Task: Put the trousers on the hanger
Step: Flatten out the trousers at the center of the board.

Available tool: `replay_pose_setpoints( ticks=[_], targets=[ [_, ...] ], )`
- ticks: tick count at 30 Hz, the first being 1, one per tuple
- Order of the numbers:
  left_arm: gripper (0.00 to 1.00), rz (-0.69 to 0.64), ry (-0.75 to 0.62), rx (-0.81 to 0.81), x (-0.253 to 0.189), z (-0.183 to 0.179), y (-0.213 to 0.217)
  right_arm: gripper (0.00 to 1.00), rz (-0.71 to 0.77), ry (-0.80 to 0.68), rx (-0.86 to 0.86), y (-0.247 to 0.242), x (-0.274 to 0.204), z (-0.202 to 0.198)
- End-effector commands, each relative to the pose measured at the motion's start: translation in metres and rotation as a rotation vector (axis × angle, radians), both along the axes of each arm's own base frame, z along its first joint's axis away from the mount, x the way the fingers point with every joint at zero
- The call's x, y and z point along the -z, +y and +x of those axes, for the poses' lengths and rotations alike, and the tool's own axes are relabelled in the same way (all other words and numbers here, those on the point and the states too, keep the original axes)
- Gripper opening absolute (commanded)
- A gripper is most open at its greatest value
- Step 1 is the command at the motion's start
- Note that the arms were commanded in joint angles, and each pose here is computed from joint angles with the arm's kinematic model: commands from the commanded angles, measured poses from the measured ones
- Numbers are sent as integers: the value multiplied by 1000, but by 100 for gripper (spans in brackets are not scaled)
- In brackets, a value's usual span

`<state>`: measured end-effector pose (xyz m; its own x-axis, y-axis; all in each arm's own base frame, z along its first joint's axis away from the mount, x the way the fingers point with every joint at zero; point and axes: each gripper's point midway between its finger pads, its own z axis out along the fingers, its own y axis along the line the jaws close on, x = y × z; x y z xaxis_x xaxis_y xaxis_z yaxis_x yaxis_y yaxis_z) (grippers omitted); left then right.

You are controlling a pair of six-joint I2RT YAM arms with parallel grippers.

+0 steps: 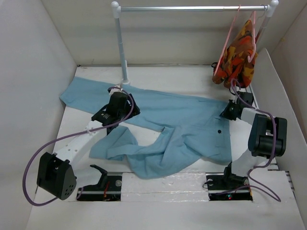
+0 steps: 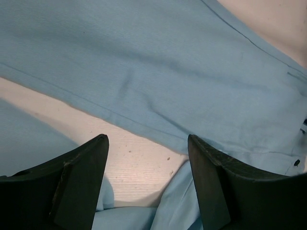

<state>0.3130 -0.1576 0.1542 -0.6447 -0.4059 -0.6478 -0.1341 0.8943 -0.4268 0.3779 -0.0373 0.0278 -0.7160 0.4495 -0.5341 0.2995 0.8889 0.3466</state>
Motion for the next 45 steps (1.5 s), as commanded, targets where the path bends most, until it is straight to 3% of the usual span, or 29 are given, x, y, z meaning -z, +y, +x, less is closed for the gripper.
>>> replay_pose_setpoints(
  ticks=[1, 13, 16, 21, 22, 23, 24, 25, 27, 30, 33, 34, 36, 38, 41, 45],
  targets=[
    [63, 18, 6, -5, 3, -11, 8, 0, 13, -175, 40, -13, -34, 16],
    [67, 83, 168, -2, 21, -54, 27, 0, -181, -335, 188, -106, -134, 48],
    [68, 87, 239, -39, 29, -69, 34, 0, -208, -255, 233, -126, -121, 54],
    [70, 146, 363, -131, 43, -98, 56, 0, -242, -309, 279, -139, -135, 67],
    [70, 143, 381, -154, 45, -102, 60, 0, -250, -346, 280, -136, -143, 67],
    [73, 144, 409, -146, 48, -111, 61, 9, -246, -327, 272, -129, -134, 64],
    [73, 138, 433, -144, 51, -115, 63, 26, -231, -352, 265, -128, -137, 72],
    [73, 128, 457, -134, 52, -121, 61, 56, -205, -284, 240, -120, -124, 68],
    [73, 159, 504, -139, 51, -139, 71, 70, -173, -221, 182, -107, -113, 69],
    [73, 164, 478, -199, 33, -155, 87, 72, -220, -342, 103, -73, -154, 66],
    [73, 4, 429, -301, 19, -166, 82, 71, -185, -462, -3, -8, -185, 36],
    [72, -16, 402, -298, 15, -165, 81, 71, -176, -424, -5, -6, -167, 29],
    [70, -130, 363, -371, 10, -156, 74, 70, -138, -515, -109, 37, -187, 11],
    [63, -231, 341, -426, 20, -142, 64, 69, -111, -512, -189, 66, -172, -12],
    [61, -247, 388, -504, 65, -129, 62, 65, -103, -542, -344, 105, -175, -46],
    [56, -194, 583, -532, 120, -153, 59, 63, -123, -469, -554, 132, -165, -89]
  ],
)
